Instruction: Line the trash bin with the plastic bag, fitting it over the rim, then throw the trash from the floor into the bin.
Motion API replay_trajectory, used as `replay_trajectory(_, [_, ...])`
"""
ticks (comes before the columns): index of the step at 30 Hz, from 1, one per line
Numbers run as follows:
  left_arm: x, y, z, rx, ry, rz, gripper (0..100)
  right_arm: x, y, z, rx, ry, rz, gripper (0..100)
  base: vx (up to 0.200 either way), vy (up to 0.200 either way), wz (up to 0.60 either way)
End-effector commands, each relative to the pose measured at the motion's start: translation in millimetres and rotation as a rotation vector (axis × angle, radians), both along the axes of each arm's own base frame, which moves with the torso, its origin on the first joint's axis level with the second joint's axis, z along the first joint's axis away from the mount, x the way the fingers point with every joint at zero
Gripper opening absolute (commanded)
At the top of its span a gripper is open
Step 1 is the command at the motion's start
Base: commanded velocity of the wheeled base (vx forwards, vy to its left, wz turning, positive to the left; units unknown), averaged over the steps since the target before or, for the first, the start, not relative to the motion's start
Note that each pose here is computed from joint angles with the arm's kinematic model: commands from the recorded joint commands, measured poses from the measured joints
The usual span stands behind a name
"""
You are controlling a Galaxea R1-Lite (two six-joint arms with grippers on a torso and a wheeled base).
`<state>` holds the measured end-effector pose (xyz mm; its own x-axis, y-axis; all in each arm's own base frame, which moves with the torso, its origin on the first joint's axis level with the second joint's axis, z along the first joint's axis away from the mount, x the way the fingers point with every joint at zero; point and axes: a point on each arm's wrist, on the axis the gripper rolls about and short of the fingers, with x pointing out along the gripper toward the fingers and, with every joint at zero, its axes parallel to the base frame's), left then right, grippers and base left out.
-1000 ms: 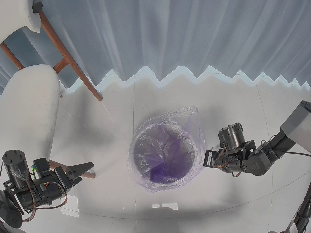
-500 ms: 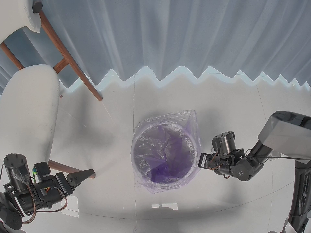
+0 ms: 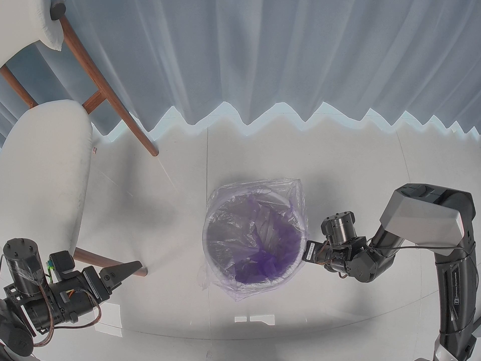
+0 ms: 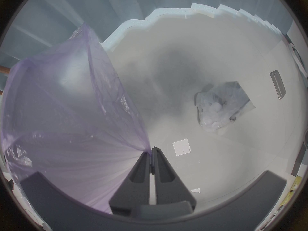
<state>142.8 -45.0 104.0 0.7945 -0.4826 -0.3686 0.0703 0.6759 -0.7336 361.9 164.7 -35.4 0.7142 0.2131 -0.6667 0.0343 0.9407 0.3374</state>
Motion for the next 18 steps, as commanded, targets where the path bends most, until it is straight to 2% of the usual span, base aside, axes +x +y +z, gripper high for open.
replay_trajectory(1, [0.3,1.2,0.5,-0.002,-0.002,0.008,100,0.8,-3.2,-6.5,-0.002,0.017,-0.012,0,0.000,0.000,0.00])
replay_trajectory(2, [0.4,1.5,0.5,-0.002,-0.002,0.009,100,1.0,-4.3,-6.7,0.000,0.018,-0.015,0,0.000,0.000,0.00])
replay_trajectory(3, [0.5,1.4,0.2,-0.003,0.000,0.010,100,0.8,-4.5,-6.3,0.000,0.017,-0.017,100,0.000,0.000,0.00])
replay_trajectory(5, [0.5,1.4,0.2,-0.004,0.001,0.011,100,0.6,-4.6,-4.8,0.006,0.016,-0.021,100,0.000,0.000,0.00])
replay_trajectory(9, [0.8,1.3,0.6,-0.002,-0.002,0.009,100,-1.9,-5.7,7.7,0.066,0.005,-0.068,100,0.000,0.000,0.00])
replay_trajectory(10, [0.8,1.3,0.6,-0.005,-0.001,0.011,100,-6.0,-7.5,20.4,0.122,0.000,-0.105,100,0.000,0.000,0.00])
replay_trajectory(13, [1.5,1.4,1.3,-0.007,-0.005,0.013,100,-17.7,-12.8,39.1,0.202,0.011,-0.139,100,0.000,0.000,0.00])
replay_trajectory(18, [-0.2,3.0,1.1,-0.006,-0.005,0.020,100,-33.8,-25.6,59.3,0.236,0.014,-0.134,100,0.000,0.000,0.00])
